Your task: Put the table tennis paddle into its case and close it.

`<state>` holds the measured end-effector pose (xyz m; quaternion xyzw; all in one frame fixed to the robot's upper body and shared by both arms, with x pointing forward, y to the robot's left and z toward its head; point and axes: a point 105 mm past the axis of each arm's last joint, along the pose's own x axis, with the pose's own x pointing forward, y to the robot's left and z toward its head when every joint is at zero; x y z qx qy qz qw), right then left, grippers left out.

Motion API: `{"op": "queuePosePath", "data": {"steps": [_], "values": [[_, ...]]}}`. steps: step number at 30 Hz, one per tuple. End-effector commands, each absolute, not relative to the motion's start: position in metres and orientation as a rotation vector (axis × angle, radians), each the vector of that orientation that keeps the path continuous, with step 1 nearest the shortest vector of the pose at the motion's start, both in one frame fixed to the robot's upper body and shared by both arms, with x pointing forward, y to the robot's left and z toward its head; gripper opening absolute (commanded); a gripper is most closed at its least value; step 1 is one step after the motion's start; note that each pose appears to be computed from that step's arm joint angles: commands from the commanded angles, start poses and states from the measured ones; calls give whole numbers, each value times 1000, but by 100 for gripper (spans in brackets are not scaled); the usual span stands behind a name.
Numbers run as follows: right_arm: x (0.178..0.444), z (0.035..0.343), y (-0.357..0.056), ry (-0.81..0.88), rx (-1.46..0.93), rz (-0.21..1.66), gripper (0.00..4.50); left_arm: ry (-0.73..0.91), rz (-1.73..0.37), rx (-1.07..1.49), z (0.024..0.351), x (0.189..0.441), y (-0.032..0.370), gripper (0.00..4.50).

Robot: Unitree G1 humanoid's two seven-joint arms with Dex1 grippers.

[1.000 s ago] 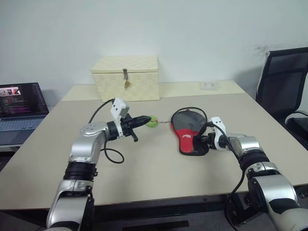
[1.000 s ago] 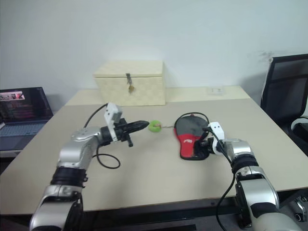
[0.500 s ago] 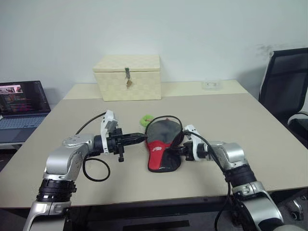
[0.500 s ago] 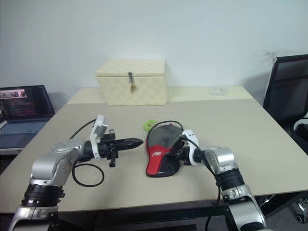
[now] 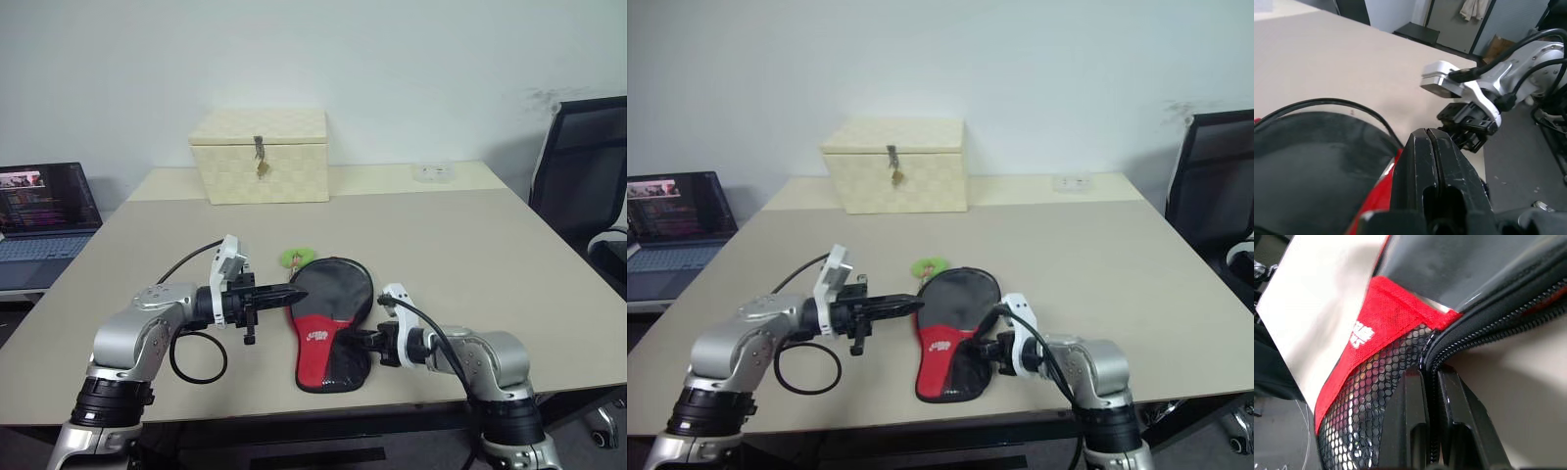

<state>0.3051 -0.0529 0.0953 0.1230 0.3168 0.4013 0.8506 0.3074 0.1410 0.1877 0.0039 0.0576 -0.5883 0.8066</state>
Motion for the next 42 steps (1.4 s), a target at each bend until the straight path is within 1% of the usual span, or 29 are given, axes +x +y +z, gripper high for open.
{"op": "queuePosePath", "data": {"steps": [1, 9, 18, 23, 25, 28, 29, 33, 34, 36, 38, 40, 42], "values": [[298, 106, -58, 640, 279, 848, 1, 97, -1294, 45, 196, 300, 137, 0], [284, 103, -55, 659, 323, 847, 1, 105, -1296, 55, 195, 301, 137, 0], [277, 97, -49, 679, 334, 851, 1, 110, -1290, 67, 193, 302, 138, 0], [276, 93, -55, 686, 310, 837, 1, 109, -1284, 66, 193, 301, 138, 0], [277, 94, -59, 677, 283, 830, 66, 108, -1281, 65, 192, 301, 139, 0], [279, 101, -68, 622, 143, 832, 155, 103, -1270, 62, 192, 301, 139, 0], [278, 106, -69, 595, 87, 852, 193, 102, -1267, 61, 191, 301, 139, 0], [264, 133, -61, 487, -58, 1004, 338, 100, -1247, 54, 190, 302, 141, 0], [260, 140, -60, 461, -84, 1042, 368, 99, -1240, 54, 190, 303, 142, 0], [257, 153, -61, 401, -148, 1104, 444, 95, -1216, 44, 190, 306, 144, 0], [265, 167, -64, 349, -125, 1115, 448, 92, -1190, 40, 191, 310, 146, 0], [281, 181, -65, 284, -63, 1088, 448, 93, -1146, 50, 189, 317, 150, 0], [296, 188, -59, 241, -17, 1063, 448, 80, -1094, 36, 190, 326, 154, 0]]}}
